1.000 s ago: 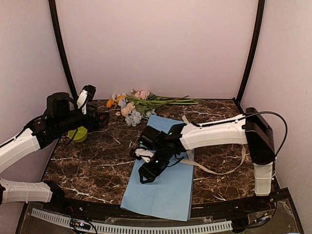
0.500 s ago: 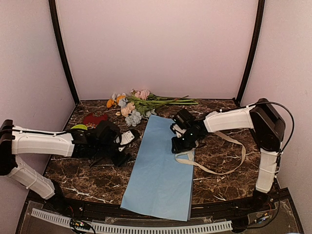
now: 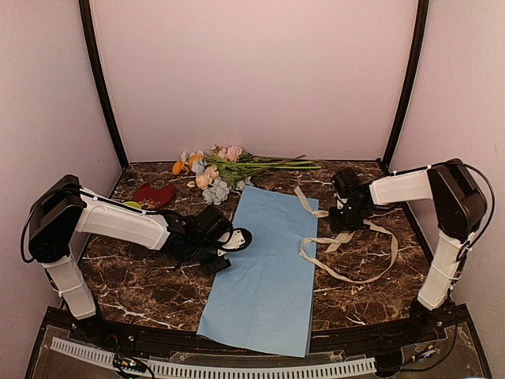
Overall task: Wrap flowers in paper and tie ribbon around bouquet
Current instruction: Adjust the folded wrapping paper at the center of the board.
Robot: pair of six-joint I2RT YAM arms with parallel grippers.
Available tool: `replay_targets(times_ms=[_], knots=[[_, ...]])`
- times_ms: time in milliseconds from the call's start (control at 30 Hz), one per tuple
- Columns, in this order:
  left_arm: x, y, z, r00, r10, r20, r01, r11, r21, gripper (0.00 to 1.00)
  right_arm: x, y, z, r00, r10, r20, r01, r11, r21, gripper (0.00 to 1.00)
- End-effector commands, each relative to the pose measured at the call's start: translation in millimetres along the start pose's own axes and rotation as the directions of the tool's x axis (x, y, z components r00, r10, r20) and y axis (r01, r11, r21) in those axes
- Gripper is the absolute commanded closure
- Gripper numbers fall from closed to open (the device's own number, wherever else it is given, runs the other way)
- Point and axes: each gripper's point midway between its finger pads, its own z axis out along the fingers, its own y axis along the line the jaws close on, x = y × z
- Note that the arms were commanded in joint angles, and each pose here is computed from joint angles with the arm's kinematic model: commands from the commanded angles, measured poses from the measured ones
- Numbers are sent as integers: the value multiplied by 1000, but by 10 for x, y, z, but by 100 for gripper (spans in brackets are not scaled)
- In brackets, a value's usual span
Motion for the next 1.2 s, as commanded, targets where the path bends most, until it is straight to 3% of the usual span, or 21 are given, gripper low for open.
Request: replay_targets(times_ms=[0,133,267,367,433,533,633,800,1000,1167], knots=[[269,-70,75,994,54,-100,-52,998,19,41,100,-921,39,996,75,-44,-61,965,255,68],[171,97,47,996,1,-91,-3,1000,-15,41,-129,-1361,-40,990,142,5,-137,940,312,67],[-25,304,-175,999,-48,-25,47,998,-45,38,-440,-1468,-328,991,117,63,-131,927,352,66],[-166,185,-483,996,-45,78,42,999,33,32,-639,-1189,-666,991,47,126,-82,954,290,65],[-207,-47,-734,987,-10,161,-9,993,118,29,-629,-746,-815,989,-62,132,34,978,206,62],[-119,-559,-1134,965,85,248,-149,956,252,27,-307,42,-953,977,-200,78,198,980,25,60],[174,-1102,-1452,947,200,251,-285,882,375,26,161,552,-1003,960,-281,17,281,957,-77,59],[493,-1611,-1703,860,437,264,-508,781,364,18,904,1098,-1024,929,-367,-54,348,913,-213,57],[780,-1834,-1473,780,610,140,-614,702,359,19,1471,1391,-844,896,-421,-140,370,883,-290,54],[863,-1736,-1335,749,656,95,-650,699,299,19,1674,1357,-645,885,-433,-171,388,889,-243,50]])
